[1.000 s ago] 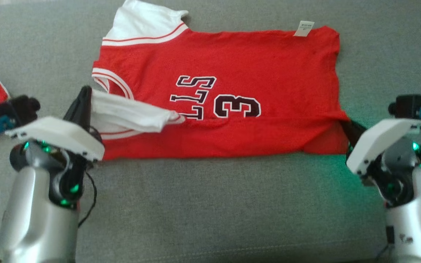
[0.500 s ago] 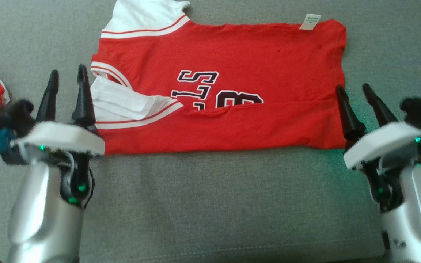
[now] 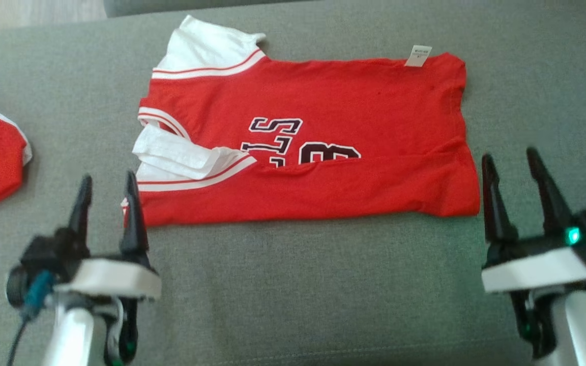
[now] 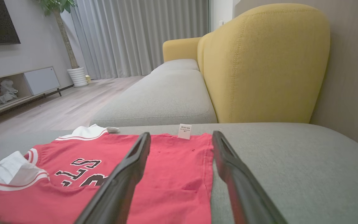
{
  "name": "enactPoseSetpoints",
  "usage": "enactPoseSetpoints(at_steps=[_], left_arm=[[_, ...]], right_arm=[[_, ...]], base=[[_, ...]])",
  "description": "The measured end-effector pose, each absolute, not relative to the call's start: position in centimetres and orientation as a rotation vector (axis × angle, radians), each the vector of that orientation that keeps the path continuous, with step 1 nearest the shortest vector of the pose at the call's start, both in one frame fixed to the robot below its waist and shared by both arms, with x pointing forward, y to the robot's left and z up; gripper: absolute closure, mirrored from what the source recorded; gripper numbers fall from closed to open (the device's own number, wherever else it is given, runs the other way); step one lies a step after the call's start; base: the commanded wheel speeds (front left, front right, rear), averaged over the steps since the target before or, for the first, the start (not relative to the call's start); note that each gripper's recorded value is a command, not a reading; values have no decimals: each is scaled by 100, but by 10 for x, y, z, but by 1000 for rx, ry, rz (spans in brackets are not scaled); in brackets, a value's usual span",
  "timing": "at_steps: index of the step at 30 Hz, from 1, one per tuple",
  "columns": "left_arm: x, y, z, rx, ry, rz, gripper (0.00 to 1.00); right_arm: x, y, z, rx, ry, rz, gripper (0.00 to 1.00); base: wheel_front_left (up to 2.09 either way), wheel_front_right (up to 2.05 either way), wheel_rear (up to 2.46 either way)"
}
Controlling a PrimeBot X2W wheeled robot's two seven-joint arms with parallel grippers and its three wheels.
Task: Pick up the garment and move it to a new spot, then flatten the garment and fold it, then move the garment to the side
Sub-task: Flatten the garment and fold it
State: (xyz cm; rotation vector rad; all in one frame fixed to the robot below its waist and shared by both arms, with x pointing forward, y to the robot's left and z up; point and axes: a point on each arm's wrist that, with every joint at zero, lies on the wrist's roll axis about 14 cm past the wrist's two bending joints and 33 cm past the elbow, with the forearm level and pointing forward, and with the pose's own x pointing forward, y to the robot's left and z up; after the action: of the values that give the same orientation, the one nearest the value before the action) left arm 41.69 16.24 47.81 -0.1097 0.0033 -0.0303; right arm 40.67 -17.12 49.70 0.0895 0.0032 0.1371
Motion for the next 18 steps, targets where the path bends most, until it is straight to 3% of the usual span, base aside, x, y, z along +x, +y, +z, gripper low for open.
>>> enactPoseSetpoints(at_steps=[7, 18], left_arm=[[383, 161, 462, -88, 64, -35, 0], [379, 160, 456, -89, 85, -40, 0]], right_arm=[[378, -169, 490, 102, 40, 119, 0], [376, -169, 493, 118, 39, 109, 0]], base=[[0, 0, 0], [0, 0, 0]])
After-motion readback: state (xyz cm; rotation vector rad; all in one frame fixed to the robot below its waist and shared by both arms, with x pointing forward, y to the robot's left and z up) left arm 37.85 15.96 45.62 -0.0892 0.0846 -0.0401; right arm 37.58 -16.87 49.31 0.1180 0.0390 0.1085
